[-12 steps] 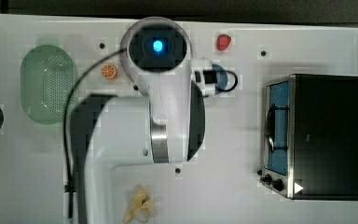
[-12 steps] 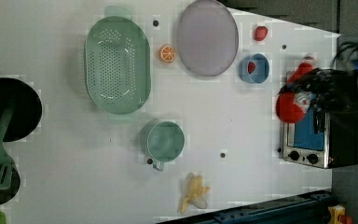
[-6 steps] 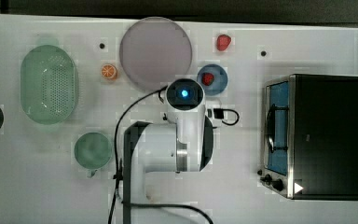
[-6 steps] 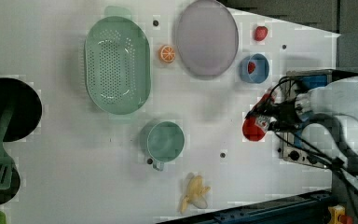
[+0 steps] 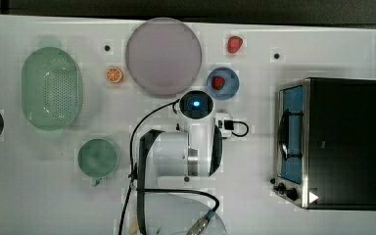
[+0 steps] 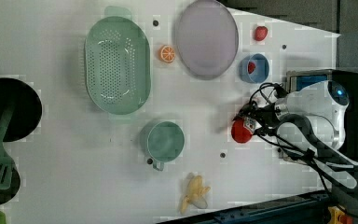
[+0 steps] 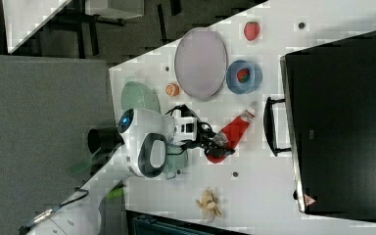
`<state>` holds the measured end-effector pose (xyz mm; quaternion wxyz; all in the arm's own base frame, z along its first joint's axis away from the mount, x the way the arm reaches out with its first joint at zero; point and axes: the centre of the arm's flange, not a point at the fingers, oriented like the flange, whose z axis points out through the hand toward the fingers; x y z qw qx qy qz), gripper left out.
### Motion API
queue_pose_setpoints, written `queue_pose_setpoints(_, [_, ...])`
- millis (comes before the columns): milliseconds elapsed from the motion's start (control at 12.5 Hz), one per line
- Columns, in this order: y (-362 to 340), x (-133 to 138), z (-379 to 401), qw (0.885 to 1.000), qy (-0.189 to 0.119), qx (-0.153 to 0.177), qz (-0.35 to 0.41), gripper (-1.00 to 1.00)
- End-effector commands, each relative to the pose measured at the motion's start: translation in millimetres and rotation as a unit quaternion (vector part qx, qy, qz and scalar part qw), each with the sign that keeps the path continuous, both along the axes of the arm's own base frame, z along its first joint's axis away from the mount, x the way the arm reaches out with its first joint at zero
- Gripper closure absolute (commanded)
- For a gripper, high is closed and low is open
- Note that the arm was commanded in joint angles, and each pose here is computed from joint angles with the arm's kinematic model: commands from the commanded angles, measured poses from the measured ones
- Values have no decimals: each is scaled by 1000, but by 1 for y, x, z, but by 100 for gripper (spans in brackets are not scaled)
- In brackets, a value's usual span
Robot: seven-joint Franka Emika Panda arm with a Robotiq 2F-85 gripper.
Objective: Pick Ketchup from oven and place it on table.
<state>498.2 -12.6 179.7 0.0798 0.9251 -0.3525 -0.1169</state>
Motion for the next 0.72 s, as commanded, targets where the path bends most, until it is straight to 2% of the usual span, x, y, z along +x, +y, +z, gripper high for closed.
queue_pose_setpoints(80, [-6,26,26,998,-63,-1,-23,-100])
queue_pose_setpoints(320, [-9,38,72,996,-86,4,-28,-100])
queue_pose_setpoints(560, [-20,52,172,992,-115,13,-41,-100])
queue_pose_setpoints(720, [-24,61,251,988,-148,19,-45,-100])
